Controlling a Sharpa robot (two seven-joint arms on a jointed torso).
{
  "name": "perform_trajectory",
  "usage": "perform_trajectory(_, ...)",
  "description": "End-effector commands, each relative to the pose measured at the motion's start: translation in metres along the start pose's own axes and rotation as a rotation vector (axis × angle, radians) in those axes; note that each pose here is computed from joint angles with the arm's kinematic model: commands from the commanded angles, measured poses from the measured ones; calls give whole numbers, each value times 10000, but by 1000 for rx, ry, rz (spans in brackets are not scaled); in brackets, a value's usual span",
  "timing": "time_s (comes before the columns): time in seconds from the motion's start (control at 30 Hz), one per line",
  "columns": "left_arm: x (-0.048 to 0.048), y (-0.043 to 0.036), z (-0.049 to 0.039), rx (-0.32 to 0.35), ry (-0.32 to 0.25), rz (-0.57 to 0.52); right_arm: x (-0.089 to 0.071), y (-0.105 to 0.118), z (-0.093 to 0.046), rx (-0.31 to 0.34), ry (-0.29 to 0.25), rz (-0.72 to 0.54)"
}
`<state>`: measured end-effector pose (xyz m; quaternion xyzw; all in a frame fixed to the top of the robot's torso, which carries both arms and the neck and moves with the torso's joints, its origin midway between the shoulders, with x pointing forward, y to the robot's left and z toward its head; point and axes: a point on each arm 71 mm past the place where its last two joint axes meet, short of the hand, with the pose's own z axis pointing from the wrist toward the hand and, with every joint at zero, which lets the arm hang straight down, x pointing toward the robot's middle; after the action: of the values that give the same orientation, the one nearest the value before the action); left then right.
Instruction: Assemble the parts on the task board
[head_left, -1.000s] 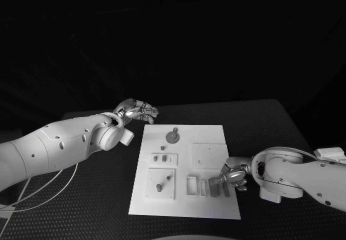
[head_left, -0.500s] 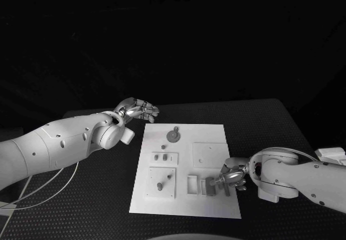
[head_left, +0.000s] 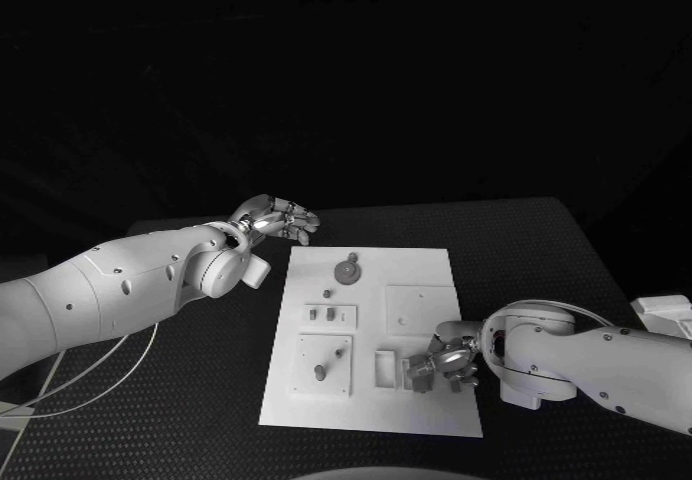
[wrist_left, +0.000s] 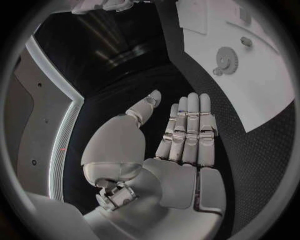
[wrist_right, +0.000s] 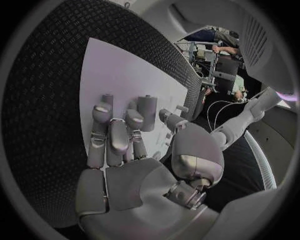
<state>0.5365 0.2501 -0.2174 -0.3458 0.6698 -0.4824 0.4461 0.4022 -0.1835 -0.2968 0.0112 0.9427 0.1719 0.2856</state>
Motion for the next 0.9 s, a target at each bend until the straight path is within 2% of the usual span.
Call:
perform_trajectory(0.03,20,-15,0,12,13,-9,11,13,29,4,-4,-2)
perform_trajectory(0.53,3,-10,-8,9,9,-8,31,16,60,6,-32,-25)
perform_trajectory(0.8,-2,-8,-8,9,8,-8,49,-13,13,-4,-26,47)
perform_trajectory(0.9,-4,-8,-8,8,7,-8,29,15,-57,-7,-67,76)
